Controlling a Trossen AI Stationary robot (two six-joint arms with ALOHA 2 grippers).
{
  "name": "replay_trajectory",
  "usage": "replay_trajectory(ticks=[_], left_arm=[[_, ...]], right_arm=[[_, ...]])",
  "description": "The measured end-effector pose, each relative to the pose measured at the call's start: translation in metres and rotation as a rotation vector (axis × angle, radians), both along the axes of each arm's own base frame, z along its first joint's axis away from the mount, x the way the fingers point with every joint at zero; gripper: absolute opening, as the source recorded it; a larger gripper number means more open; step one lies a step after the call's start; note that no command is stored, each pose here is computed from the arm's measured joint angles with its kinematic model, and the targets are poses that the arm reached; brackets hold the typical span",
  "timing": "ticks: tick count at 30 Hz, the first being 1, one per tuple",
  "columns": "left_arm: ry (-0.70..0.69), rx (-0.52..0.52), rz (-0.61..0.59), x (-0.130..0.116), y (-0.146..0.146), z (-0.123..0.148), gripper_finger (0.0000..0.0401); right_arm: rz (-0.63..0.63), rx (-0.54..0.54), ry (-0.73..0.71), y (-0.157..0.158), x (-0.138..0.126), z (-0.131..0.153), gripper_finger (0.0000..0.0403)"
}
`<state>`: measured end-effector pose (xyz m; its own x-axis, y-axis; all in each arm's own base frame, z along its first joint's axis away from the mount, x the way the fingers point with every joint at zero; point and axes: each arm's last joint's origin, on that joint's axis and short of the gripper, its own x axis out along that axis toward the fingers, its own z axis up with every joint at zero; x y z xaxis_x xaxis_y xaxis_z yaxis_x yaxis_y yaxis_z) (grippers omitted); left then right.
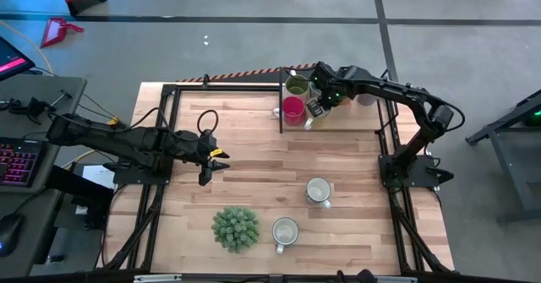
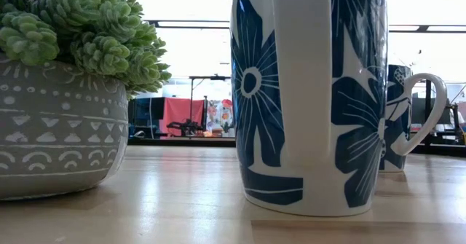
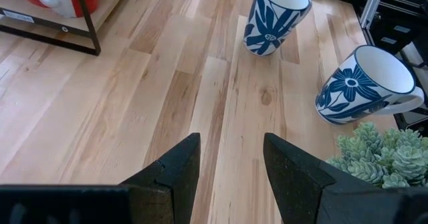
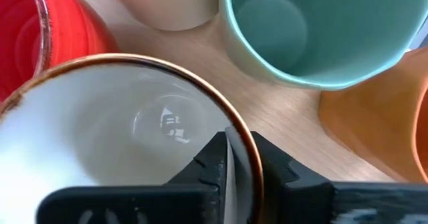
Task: Place coffee mugs
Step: Put the yellow mug on the shelf, then put the blue mug on the shelf
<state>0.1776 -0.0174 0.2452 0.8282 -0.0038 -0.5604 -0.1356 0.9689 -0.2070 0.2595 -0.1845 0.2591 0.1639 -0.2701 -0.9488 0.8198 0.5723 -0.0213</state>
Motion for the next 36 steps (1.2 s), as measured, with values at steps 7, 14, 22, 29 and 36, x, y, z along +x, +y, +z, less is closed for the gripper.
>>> replay_trajectory(ticks=[7, 14, 22, 29, 36], left_arm=[[0.0, 0.0, 0.0, 0.0, 0.0, 0.0, 0.0152], [0.0, 0.0, 0.0, 0.0, 0.0, 0.0, 0.0152], [0.0, 0.0, 0.0, 0.0, 0.0, 0.0, 0.0152], [0.0, 0.001, 0.0, 0.0, 0.0, 0.0, 0.0152], [0.0, 0.001, -0.001, 0.0, 0.0, 0.0, 0.0152]], right_arm=[[-0.012, -0.019, 0.013, -0.001, -0.001, 0.0, 0.0089], [-0.02, -0.024, 0.016, -0.001, -0.001, 0.0, 0.0112], [-0.015, -0.027, 0.015, -0.002, 0.0, 0.007, 0.0113], [0.002, -0.077, -0.034, -0.004, 0.002, 0.058, 0.0113], [0.038, -0.029, -0.13, 0.014, -0.003, 0.123, 0.0113]])
